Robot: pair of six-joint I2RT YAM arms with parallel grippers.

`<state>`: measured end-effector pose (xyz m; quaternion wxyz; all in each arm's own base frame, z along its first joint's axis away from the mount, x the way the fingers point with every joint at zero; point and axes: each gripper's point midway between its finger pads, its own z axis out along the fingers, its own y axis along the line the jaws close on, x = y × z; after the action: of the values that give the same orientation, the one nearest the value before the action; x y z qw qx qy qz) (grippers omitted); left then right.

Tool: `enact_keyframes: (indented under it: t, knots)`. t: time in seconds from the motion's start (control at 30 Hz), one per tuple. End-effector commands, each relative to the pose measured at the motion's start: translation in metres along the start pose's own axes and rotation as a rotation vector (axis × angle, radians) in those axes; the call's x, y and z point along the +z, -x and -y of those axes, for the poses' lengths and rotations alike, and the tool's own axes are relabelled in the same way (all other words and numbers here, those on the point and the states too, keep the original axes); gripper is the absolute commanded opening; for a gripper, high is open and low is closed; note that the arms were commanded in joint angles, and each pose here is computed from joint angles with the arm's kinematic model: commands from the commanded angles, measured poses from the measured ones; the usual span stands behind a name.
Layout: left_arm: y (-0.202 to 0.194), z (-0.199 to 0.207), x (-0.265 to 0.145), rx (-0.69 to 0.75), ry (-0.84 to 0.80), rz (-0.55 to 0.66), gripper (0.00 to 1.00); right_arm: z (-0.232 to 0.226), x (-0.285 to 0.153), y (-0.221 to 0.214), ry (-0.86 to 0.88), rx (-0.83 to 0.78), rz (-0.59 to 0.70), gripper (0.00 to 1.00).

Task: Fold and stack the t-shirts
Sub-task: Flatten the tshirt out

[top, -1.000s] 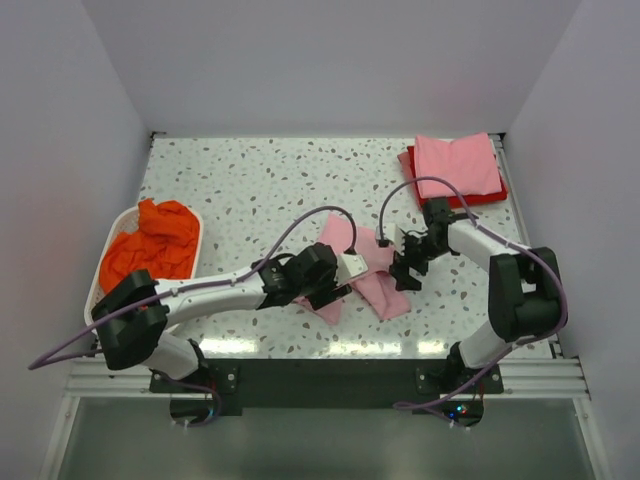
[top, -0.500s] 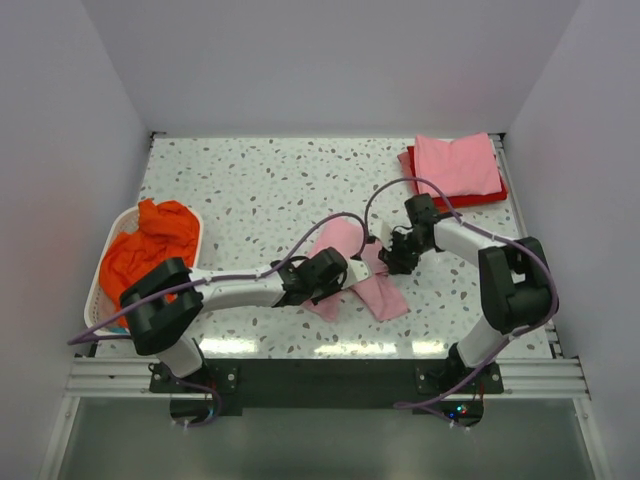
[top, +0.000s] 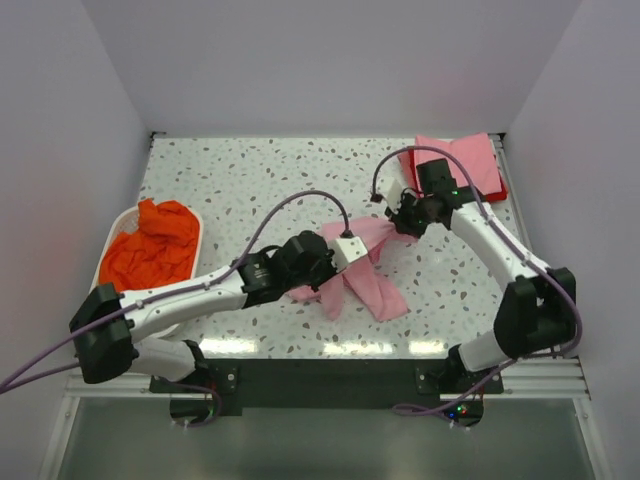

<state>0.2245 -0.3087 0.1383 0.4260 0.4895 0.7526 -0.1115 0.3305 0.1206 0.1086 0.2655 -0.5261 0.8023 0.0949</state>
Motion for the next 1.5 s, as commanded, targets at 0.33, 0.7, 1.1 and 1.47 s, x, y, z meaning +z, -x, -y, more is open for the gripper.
enact_keyframes:
  t: [0.33, 0.7, 1.1, 1.47]
  knots:
    - [0.261, 0.081, -0.147, 0.022, -0.445, 0.638, 0.0, 0.056, -0.325, 0.099, -0.794, -0.027, 0.392, 0.0]
    - [0.284, 0.035, -0.249, -0.158, -0.267, 0.9, 0.0, 0.054, -0.359, 0.217, -0.583, -0.061, 0.717, 0.0]
    - [-0.018, -0.063, -0.196, -1.124, 0.428, 0.543, 0.11, 0.015, 0.009, 0.347, -0.096, -0.076, 0.505, 0.22]
    - [-0.025, -0.081, -0.225, -0.909, 0.504, 0.459, 0.86, 0.025, 0.019, 0.267, -0.02, 0.053, 0.348, 0.85]
